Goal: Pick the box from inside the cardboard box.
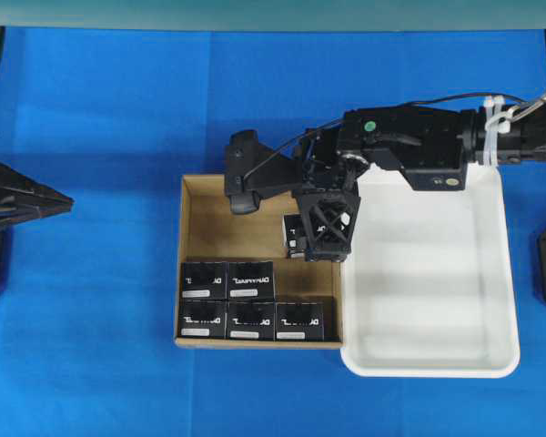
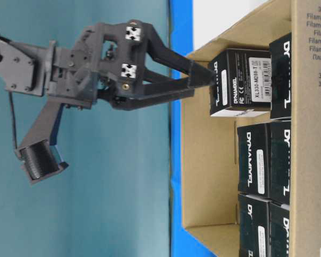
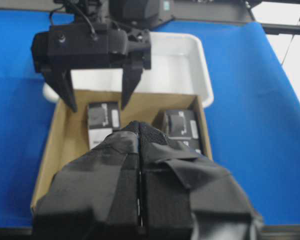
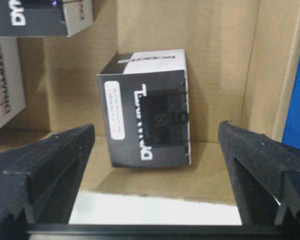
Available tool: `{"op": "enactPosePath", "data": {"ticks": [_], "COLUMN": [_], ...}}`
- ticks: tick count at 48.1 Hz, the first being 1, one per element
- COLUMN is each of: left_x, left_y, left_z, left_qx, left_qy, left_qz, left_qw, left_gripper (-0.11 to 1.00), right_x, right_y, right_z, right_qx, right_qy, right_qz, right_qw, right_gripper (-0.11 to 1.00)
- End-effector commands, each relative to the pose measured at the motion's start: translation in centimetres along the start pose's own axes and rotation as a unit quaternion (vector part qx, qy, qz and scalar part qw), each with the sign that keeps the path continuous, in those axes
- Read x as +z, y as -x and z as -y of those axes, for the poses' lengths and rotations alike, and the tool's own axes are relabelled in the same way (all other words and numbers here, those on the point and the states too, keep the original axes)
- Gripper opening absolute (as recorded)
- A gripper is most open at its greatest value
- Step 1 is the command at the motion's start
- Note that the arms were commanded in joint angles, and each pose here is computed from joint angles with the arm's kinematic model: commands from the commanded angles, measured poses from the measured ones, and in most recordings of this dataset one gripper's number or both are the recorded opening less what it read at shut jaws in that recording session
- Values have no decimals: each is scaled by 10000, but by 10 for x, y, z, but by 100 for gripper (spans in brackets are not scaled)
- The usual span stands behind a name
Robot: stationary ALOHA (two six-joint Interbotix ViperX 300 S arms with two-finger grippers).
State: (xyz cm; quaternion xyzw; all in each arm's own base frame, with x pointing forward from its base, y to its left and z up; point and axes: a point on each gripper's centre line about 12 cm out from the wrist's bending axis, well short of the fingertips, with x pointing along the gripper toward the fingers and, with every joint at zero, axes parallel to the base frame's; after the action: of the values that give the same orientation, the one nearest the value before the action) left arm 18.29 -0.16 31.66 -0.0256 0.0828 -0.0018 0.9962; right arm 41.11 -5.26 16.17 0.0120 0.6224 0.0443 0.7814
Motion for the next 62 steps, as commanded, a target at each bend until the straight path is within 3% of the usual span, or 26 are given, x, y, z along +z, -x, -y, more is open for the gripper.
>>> {"op": "enactPosePath", "data": {"ticks": [1,17,41,45,51,62], "left_x": [11,11,11,11,11,11], "left_y": [0,0,0,0,0,0], "left_z": [1,1,1,1,1,1], "left_qx": [-4,-7,-7,-5,-5,-5], "left_qy": [-7,62,138,131,131,131], "left_qz": [130,130,123,123,123,123], "left_qw": [9999,9999,9998,9998,9998,9998], "left_gripper": [-5,-5,-5,-5,-5,-5], "right_x": [1,-4,-6,-3,5,17], "right_y": [-4,-32,-44,-38,-14,49], "right_z": [-1,-5,-4,-6,-7,-3], "right_qx": [-23,14,9,7,-44,-74], "right_qy": [26,243,133,182,220,55], "right_qz": [95,-85,-116,-57,221,578], "right_qw": [9999,9997,9998,9998,9995,9983], "right_gripper": [99,99,97,89,62,61]}}
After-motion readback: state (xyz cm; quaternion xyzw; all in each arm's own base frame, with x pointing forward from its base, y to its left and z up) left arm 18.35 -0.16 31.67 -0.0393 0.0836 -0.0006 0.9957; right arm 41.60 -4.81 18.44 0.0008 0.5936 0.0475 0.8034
